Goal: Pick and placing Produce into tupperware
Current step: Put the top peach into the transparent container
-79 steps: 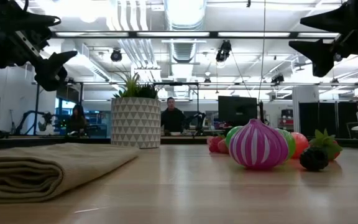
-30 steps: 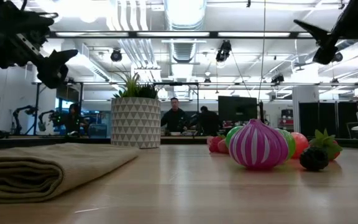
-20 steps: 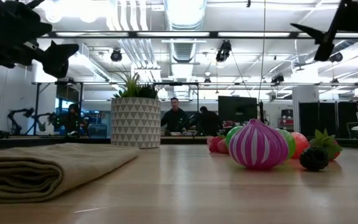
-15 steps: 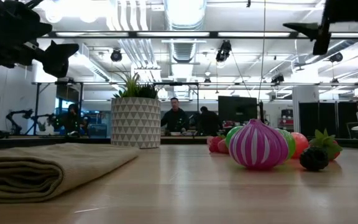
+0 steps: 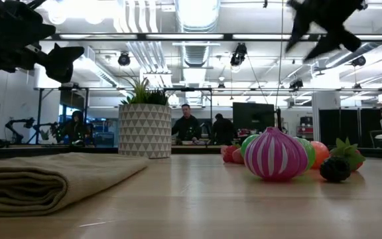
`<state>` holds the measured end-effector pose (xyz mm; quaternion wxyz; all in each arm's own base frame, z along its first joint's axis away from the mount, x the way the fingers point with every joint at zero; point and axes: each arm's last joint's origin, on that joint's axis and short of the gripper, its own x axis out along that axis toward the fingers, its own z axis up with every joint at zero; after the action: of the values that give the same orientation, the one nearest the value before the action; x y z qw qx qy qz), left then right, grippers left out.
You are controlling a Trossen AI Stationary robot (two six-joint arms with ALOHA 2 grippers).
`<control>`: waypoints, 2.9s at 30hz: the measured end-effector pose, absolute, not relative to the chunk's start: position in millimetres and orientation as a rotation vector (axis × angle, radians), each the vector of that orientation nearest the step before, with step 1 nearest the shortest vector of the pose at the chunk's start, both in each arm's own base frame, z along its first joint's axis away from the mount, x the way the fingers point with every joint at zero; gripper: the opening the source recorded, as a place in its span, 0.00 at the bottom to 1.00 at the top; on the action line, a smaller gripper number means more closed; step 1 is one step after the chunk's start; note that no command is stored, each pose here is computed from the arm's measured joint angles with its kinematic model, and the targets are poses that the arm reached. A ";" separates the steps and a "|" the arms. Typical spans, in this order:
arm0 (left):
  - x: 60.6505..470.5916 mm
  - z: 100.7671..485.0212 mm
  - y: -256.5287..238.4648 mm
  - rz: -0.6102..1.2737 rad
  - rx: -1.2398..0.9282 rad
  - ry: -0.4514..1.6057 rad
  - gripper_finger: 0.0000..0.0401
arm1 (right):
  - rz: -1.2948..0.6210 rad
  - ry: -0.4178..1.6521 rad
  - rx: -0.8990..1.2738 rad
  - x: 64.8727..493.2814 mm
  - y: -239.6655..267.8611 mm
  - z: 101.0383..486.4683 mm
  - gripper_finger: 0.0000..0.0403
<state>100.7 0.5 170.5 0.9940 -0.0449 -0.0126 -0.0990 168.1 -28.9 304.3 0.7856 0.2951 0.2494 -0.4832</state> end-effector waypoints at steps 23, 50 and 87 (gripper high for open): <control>100.6 171.7 0.5 -0.204 -0.464 0.000 0.71 | -0.695 1.435 0.316 350.2 -192.4 253.3 0.62; 98.8 185.7 0.4 -0.241 -0.479 -0.138 0.71 | -0.558 1.587 0.429 388.1 -248.5 182.6 0.66; 98.9 185.5 0.5 -0.238 -0.479 -0.137 0.71 | -0.498 1.476 0.450 384.1 -268.5 157.7 0.53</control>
<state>98.9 0.5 185.5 0.9622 -0.2365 -0.0676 -0.1173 384.1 -268.5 157.7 0.6890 0.2013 0.6597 -0.2226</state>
